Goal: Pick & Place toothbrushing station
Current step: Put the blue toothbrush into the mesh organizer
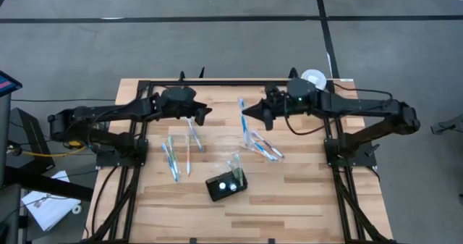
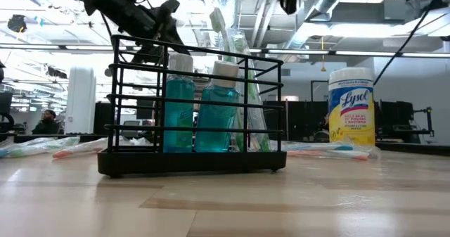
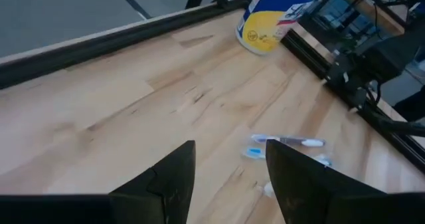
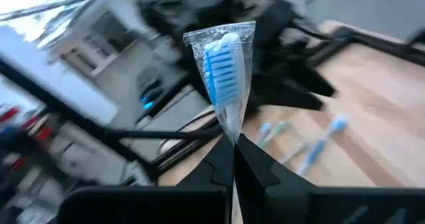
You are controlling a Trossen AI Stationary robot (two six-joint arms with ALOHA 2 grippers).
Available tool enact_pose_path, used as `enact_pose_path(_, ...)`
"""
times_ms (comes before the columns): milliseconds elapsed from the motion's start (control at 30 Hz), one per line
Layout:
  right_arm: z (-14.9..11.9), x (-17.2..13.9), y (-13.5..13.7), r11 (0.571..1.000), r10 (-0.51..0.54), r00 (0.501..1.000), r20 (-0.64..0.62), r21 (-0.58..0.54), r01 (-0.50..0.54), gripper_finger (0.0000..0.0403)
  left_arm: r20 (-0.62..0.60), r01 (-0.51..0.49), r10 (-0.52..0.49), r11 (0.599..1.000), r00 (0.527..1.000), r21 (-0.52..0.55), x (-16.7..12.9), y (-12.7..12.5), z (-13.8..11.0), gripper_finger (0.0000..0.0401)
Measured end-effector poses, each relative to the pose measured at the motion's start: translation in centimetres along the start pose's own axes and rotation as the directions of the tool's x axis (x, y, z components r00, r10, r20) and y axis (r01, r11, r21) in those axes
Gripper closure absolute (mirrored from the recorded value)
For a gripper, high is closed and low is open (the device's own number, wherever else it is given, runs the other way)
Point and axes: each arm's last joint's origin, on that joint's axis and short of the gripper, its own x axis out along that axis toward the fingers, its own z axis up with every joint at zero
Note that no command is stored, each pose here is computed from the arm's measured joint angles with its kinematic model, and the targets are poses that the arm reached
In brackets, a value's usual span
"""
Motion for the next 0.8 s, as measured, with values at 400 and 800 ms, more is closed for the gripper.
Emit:
enact_pose_path(400,-6.6,4.3,5.0,0.991,-0.130,0.986,0.105,0.051,0.125,0.0402,0.034,0.081,-0.086,0.986,0.996,0.144,-2.9,-0.6,0.6,0.0222)
enact_pose_path(800,-10.4,4.4,7.2,0.965,-0.263,0.955,0.134,0.049,0.259,0.0403,-0.042,0.177,-0.171,0.959,0.984,0.220,-3.8,-2.4,-0.9,0.0224)
